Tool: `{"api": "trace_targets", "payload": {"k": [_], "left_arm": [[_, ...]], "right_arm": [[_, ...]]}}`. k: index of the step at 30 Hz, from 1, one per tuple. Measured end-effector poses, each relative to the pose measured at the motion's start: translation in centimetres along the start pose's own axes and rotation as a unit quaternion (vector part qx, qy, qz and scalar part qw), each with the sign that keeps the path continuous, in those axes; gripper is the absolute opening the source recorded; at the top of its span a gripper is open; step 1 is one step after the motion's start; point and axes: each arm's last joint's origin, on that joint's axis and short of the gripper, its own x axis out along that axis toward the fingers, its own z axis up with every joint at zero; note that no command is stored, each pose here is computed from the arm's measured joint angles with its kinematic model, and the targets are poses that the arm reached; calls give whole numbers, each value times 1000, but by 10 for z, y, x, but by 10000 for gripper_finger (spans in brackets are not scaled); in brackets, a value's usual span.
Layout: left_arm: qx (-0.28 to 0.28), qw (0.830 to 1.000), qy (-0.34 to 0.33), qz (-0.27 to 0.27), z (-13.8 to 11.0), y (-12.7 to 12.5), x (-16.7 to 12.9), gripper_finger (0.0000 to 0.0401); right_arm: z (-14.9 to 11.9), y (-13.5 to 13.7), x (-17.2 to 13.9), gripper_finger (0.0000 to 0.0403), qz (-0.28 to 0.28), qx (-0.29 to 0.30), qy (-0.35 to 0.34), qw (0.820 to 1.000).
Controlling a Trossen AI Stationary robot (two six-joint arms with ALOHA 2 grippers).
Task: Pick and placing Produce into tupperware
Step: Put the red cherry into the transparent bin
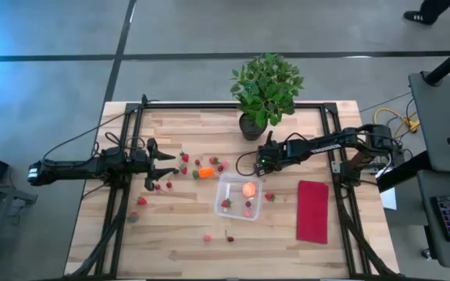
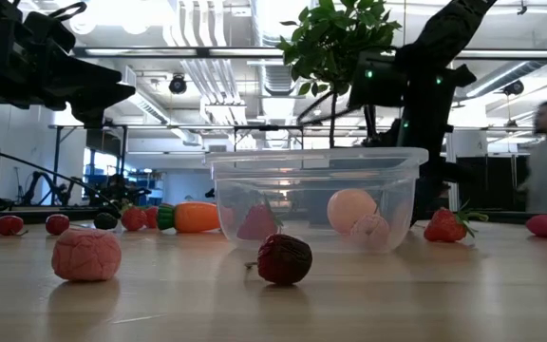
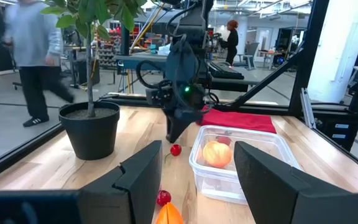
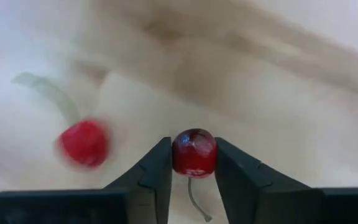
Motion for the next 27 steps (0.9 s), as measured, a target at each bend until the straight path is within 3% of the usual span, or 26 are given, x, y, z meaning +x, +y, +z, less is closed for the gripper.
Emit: {"api": "trace_targets", "payload": {"k": [8,14,16,22,27], "left_arm": [[0,1000,0,0,0,0,0,187],[0,1000,-1,0,0,0,0,187],[0,1000,0,0,0,0,0,187],[0,1000,0,0,0,0,0,187],[0,1000,0,0,0,0,0,187]], "right_arm": [[-9,12,-60,94,50,-32,15,998],[-31,45,-118,95,203,-83,35,975],[-38,60,-123,95,222,-96,32,970],[-47,108,-99,129,191,-130,29,972],[-44,124,-91,193,101,-165,11,981]]}}
